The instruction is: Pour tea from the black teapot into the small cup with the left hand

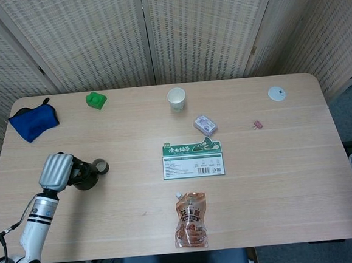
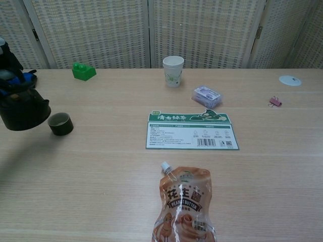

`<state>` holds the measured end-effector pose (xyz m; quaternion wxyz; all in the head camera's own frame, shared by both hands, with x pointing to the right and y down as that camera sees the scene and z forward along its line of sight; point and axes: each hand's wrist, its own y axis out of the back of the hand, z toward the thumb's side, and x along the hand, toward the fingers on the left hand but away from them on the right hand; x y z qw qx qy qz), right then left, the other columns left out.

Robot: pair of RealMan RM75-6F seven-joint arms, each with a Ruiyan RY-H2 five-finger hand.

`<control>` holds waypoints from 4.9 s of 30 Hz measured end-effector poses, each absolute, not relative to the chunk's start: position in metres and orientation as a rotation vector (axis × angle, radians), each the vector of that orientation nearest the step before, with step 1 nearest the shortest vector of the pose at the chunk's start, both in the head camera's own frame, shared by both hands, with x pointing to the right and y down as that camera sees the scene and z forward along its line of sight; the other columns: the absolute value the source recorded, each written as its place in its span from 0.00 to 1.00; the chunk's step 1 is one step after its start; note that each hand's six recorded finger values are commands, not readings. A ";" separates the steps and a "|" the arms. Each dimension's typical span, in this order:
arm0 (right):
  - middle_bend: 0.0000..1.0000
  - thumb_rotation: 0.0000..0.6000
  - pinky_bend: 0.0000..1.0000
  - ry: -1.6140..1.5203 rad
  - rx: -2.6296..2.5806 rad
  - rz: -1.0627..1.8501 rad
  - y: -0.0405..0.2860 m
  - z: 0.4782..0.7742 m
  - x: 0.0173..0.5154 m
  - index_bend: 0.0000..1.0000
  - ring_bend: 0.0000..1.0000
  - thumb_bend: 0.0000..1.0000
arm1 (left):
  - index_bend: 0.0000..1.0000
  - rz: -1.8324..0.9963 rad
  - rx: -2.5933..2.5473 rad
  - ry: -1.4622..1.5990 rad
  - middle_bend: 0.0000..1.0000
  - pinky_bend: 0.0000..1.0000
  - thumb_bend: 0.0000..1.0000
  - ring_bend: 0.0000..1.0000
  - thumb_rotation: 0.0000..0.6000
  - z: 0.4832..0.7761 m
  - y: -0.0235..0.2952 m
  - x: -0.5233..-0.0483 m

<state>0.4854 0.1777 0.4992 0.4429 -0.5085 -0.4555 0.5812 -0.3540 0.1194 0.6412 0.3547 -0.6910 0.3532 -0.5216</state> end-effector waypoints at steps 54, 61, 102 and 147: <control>0.22 1.00 0.09 -1.138 -1.228 1.470 0.177 0.494 0.491 0.17 0.14 0.17 | 1.00 -1.281 -1.363 0.478 1.00 0.53 0.38 0.95 0.81 0.691 0.092 -0.353; 0.22 1.00 0.09 -1.140 -1.229 1.473 0.178 0.494 0.492 0.17 0.14 0.17 | 1.00 -1.262 -1.341 0.438 1.00 0.53 0.38 0.95 0.80 0.693 0.096 -0.347; 0.22 1.00 0.09 -1.143 -1.225 1.472 0.178 0.494 0.494 0.17 0.14 0.17 | 1.00 -1.259 -1.225 0.355 1.00 0.53 0.38 0.95 0.79 0.694 0.092 -0.346; 0.22 1.00 0.09 -1.150 -1.218 1.474 0.180 0.493 0.497 0.17 0.14 0.17 | 1.00 -1.255 -1.239 0.360 1.00 0.53 0.38 0.95 0.85 0.693 0.095 -0.340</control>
